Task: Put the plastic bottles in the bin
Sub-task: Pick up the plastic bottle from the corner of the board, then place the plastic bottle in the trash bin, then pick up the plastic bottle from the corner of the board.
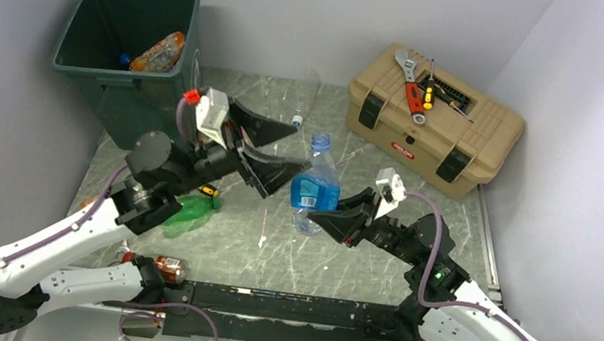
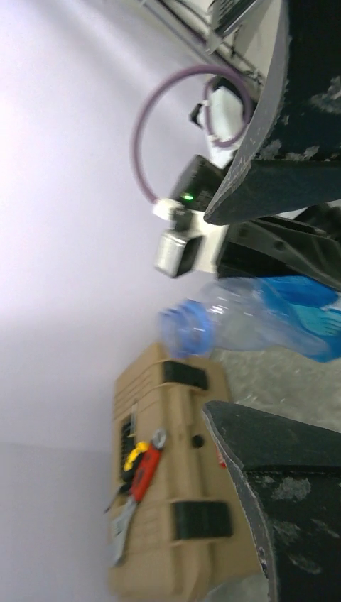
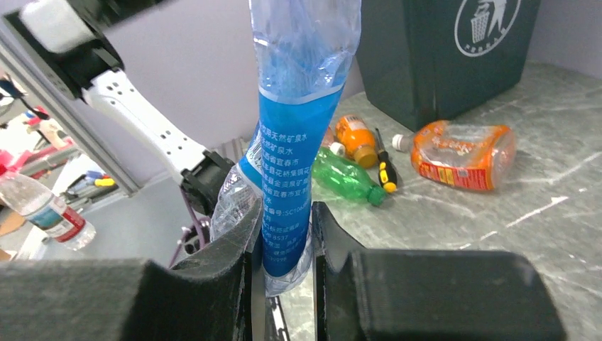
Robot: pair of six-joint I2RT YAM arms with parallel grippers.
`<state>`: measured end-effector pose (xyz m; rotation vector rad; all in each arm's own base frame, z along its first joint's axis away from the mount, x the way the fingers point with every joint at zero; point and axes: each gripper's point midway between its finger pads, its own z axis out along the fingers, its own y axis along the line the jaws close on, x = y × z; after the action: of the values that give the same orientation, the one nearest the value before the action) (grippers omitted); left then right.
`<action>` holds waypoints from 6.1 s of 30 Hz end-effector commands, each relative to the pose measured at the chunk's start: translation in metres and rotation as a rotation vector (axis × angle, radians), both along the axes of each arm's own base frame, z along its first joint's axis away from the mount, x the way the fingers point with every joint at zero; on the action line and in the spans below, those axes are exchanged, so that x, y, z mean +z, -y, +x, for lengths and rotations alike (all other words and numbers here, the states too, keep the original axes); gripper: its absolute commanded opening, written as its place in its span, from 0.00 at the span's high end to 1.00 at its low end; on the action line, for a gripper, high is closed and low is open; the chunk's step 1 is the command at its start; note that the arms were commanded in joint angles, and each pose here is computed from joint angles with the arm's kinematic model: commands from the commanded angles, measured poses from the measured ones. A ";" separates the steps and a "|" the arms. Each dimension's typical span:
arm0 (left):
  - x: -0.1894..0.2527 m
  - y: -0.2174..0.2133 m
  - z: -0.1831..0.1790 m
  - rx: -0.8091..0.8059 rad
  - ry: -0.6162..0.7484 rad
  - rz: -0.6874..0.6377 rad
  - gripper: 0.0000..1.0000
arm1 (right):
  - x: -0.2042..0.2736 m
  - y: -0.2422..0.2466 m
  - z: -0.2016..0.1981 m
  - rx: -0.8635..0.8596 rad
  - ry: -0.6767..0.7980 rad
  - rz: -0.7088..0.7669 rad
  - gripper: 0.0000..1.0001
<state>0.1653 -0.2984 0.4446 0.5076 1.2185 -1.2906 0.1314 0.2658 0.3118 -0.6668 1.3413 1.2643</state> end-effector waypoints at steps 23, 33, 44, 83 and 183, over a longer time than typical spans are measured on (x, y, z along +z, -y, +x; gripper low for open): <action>-0.011 0.032 0.035 0.048 -0.206 0.266 0.31 | 0.007 0.003 0.019 -0.097 0.068 -0.053 0.90; 0.004 0.030 0.034 0.048 -0.151 0.231 0.58 | 0.001 0.000 0.020 -0.089 0.055 -0.065 0.90; 0.040 -0.011 0.061 0.311 0.011 0.302 1.00 | 0.013 0.008 0.011 -0.085 -0.020 -0.071 0.00; 0.010 -0.353 0.404 1.320 0.116 0.221 0.60 | -0.087 0.035 0.014 -0.216 -0.264 0.026 0.02; -0.157 -0.115 0.081 0.485 -0.209 0.623 0.00 | -0.276 -0.051 0.436 -0.989 -0.586 -0.604 0.73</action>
<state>0.2449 -0.1855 0.2773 0.4955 1.8410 -0.5565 0.5688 0.3177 0.0283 0.0517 2.1878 0.1807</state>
